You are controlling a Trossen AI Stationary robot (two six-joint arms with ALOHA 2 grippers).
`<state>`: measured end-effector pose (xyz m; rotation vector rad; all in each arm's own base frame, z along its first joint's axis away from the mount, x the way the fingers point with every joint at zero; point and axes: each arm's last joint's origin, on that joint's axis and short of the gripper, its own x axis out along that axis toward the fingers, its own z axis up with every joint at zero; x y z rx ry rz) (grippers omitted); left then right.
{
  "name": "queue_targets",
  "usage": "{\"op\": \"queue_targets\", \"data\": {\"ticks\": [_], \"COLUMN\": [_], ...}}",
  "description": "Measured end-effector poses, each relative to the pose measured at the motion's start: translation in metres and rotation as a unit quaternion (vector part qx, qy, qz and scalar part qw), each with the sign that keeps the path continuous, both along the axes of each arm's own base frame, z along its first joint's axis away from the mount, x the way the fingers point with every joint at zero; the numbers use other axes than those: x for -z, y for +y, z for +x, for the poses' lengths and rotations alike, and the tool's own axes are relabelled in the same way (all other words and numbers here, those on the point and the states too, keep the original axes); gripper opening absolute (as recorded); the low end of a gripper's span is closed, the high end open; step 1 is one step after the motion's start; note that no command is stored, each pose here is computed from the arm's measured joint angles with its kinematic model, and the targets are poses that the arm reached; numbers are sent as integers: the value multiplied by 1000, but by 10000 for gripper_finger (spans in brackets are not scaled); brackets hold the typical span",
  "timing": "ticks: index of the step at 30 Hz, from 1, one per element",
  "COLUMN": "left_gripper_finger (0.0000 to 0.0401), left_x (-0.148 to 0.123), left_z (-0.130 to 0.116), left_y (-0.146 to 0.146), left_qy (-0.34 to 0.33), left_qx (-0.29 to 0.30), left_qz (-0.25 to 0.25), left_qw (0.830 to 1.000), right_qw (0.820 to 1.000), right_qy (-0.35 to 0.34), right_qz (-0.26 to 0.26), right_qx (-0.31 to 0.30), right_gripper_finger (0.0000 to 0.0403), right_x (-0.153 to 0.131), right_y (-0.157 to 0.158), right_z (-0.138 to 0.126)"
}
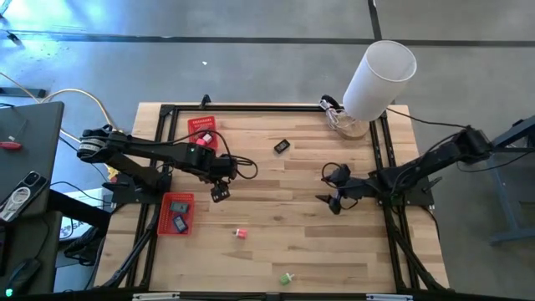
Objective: Pick & Place Office items
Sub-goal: Put the black digital clock into the bottom red bin
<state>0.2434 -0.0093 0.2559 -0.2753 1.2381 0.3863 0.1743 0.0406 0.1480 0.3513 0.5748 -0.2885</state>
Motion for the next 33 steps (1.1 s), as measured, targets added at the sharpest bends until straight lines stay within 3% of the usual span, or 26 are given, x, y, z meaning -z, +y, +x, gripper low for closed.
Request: {"op": "queue_targets", "data": {"ticks": [7, 16, 33], "left_gripper_finger": [287, 287, 287], "left_x": [0, 0, 0], "left_z": [0, 0, 0], "left_y": [0, 0, 0], "left_qy": [0, 0, 0], "left_qx": [0, 0, 1], "left_qz": [0, 0, -1], "left_qw": [1000, 1000, 1000], "right_qw": [999, 993, 991], "right_qy": [6, 101, 89], "right_qz": [-7, 1, 43], "right_qx": [-35, -54, -90], "right_gripper_finger": [329, 281, 267], "right_x": [-15, -35, -39], "right_y": [2, 5, 8], "right_z": [2, 3, 6]}}
